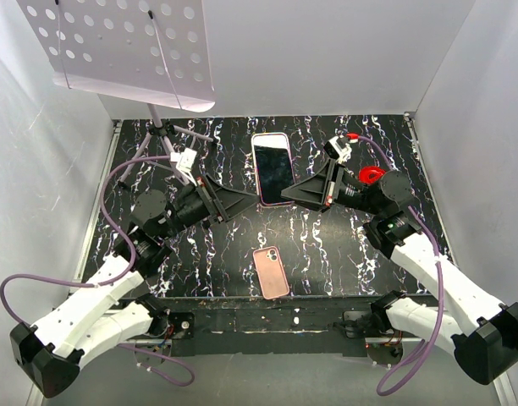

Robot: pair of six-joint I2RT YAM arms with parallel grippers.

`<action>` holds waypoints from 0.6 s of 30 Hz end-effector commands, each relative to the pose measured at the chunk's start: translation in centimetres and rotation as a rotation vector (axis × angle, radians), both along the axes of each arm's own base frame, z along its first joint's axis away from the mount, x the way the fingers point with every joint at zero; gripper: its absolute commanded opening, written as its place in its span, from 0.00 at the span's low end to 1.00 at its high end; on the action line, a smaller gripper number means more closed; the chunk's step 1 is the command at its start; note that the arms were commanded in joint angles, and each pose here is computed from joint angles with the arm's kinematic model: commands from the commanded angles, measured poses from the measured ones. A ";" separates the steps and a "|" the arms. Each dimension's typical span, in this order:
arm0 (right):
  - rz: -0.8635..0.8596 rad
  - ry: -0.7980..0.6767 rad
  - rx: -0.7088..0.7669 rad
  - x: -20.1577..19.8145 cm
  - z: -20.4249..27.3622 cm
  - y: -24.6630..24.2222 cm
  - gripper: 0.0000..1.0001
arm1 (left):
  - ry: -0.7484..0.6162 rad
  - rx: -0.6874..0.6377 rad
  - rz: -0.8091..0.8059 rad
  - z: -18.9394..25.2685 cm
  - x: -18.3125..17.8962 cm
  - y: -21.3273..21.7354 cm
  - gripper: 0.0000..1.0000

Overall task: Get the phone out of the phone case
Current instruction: Remove the phone case from the phone.

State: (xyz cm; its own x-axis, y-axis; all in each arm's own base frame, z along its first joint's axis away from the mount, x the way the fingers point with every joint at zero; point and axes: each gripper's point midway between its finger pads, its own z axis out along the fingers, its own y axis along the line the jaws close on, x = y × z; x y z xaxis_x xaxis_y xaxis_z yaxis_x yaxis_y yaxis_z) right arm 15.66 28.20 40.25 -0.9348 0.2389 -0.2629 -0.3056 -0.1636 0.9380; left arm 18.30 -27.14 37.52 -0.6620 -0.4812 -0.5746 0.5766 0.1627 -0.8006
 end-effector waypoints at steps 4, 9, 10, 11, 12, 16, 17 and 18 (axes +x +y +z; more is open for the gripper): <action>0.016 -0.132 0.090 -1.2 3.0 -0.7 0.01 | -0.016 0.042 -0.014 0.1 0.6 -0.8 0.57; 0.003 -0.120 0.056 -0.8 1.7 -0.5 0.01 | 0.014 0.072 -0.003 0.0 2.0 -1.6 0.45; -0.001 -0.121 0.045 -0.7 1.4 -0.4 0.01 | 0.010 0.073 -0.004 0.3 2.2 -1.8 0.41; -0.005 -0.118 0.030 -0.7 1.0 -0.4 0.01 | 0.009 0.075 -0.001 0.5 2.5 -1.9 0.37; -0.018 -0.110 -0.003 -0.5 0.3 -0.4 0.01 | 0.022 0.088 0.010 0.2 2.9 -2.1 0.30; -0.065 -0.113 -0.113 -0.4 -1.7 -0.7 0.01 | 0.198 0.249 0.152 -3.6 5.4 -1.1 0.00; -0.073 -0.117 -0.138 -0.5 -2.2 -0.8 0.01 | 0.266 0.319 0.200 -5.6 6.0 -0.4 0.00; -0.086 -0.134 -0.153 -0.6 -2.2 -1.0 0.01 | 0.326 0.371 0.261 -7.1 6.7 0.4 0.00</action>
